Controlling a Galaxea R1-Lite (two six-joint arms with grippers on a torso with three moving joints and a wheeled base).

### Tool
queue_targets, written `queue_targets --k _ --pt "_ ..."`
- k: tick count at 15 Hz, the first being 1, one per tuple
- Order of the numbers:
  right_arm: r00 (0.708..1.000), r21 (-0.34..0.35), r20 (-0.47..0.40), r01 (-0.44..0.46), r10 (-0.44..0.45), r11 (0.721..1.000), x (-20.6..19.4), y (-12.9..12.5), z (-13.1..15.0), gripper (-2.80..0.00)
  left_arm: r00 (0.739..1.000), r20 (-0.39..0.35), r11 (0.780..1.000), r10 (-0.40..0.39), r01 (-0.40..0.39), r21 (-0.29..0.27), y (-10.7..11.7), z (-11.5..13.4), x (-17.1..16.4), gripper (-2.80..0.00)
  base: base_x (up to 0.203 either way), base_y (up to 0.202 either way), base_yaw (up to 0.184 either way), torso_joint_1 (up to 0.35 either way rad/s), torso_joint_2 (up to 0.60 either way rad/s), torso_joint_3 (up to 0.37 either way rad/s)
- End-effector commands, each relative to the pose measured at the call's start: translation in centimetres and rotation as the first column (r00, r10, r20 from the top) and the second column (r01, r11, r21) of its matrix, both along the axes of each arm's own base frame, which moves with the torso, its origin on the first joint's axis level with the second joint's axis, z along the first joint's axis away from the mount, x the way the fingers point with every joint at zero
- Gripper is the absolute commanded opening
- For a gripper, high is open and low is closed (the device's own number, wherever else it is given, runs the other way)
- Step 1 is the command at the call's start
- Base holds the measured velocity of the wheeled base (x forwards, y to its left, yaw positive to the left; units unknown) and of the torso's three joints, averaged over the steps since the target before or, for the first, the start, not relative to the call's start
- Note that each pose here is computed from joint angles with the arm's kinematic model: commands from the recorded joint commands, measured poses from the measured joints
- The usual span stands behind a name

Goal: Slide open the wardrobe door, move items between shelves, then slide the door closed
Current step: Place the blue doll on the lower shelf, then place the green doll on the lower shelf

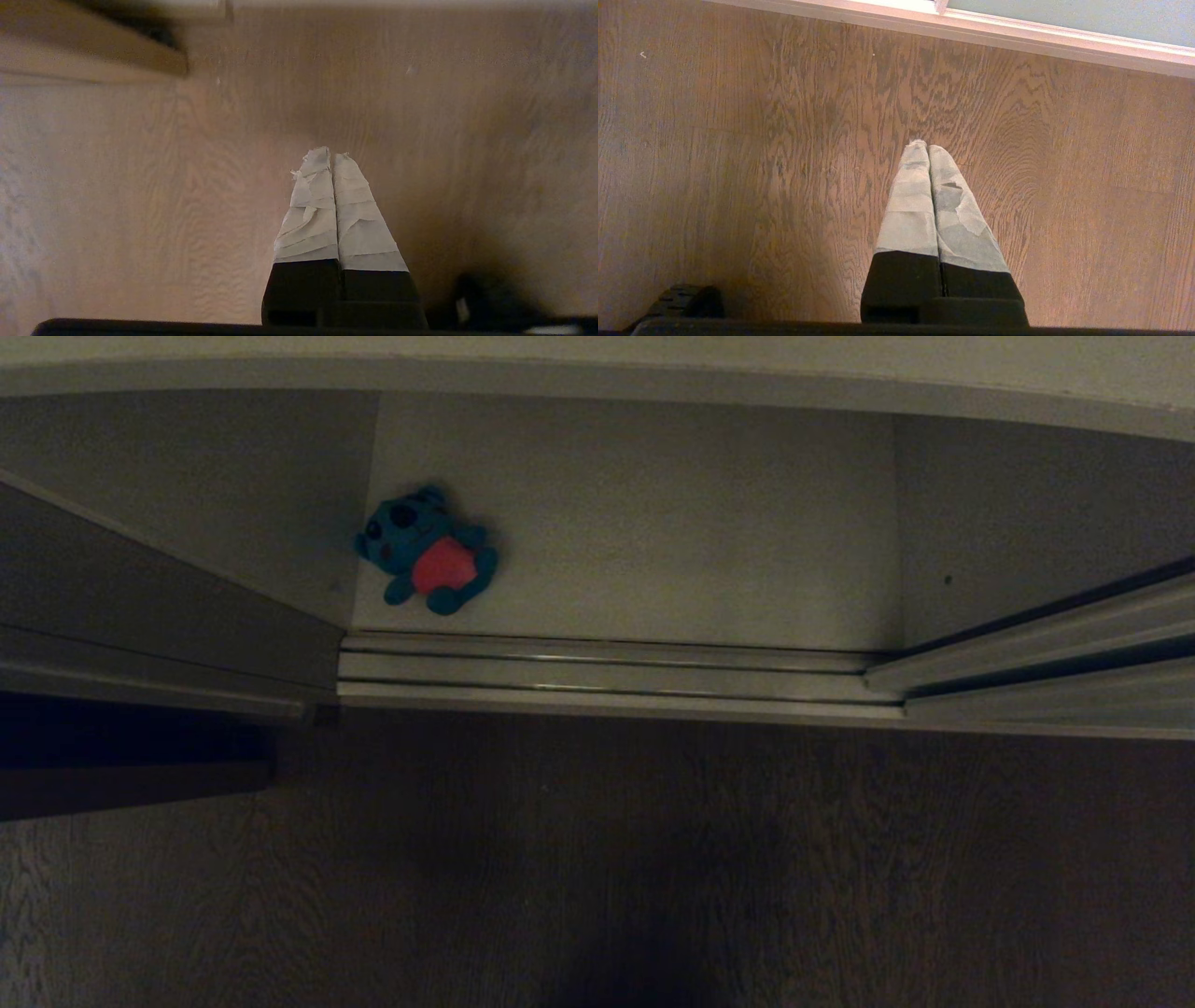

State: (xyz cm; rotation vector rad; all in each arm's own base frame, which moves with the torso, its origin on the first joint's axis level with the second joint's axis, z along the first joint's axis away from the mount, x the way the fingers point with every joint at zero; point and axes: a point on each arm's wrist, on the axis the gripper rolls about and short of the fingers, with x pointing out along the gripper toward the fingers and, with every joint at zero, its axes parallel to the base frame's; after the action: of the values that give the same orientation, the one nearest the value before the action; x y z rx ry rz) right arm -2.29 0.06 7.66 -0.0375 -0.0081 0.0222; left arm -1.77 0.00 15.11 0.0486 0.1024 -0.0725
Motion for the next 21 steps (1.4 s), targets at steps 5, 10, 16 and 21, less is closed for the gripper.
queue_targets --k 5,10,16,21 --pt "1.000 -0.001 0.003 -0.001 0.001 1.000 0.0 0.0 0.0 -2.80 0.990 0.109 0.993 0.084 -0.093 0.079 0.1 -6.6 -0.9 -2.80 0.000 0.000 0.000 0.000 0.00 0.000" --pt "1.000 -0.001 0.002 -0.001 0.001 1.000 0.0 0.0 0.0 -2.80 0.996 0.091 0.999 0.023 -0.027 0.042 -0.1 -7.6 -0.6 -2.80 0.000 0.000 0.000 0.002 0.00 0.077" --pt "1.000 -0.001 0.003 -0.001 0.001 1.000 0.0 0.0 0.0 -2.80 0.994 0.106 1.000 0.023 -0.025 0.017 -0.1 -7.5 -0.5 -2.80 0.000 0.000 0.000 0.002 0.00 0.192" --pt "1.000 -0.001 0.003 -0.001 0.001 1.000 0.0 0.0 0.0 -2.80 0.994 0.105 0.999 0.023 -0.025 0.020 -0.1 -7.6 -0.5 -2.80 0.000 0.000 0.000 0.003 0.00 0.202"
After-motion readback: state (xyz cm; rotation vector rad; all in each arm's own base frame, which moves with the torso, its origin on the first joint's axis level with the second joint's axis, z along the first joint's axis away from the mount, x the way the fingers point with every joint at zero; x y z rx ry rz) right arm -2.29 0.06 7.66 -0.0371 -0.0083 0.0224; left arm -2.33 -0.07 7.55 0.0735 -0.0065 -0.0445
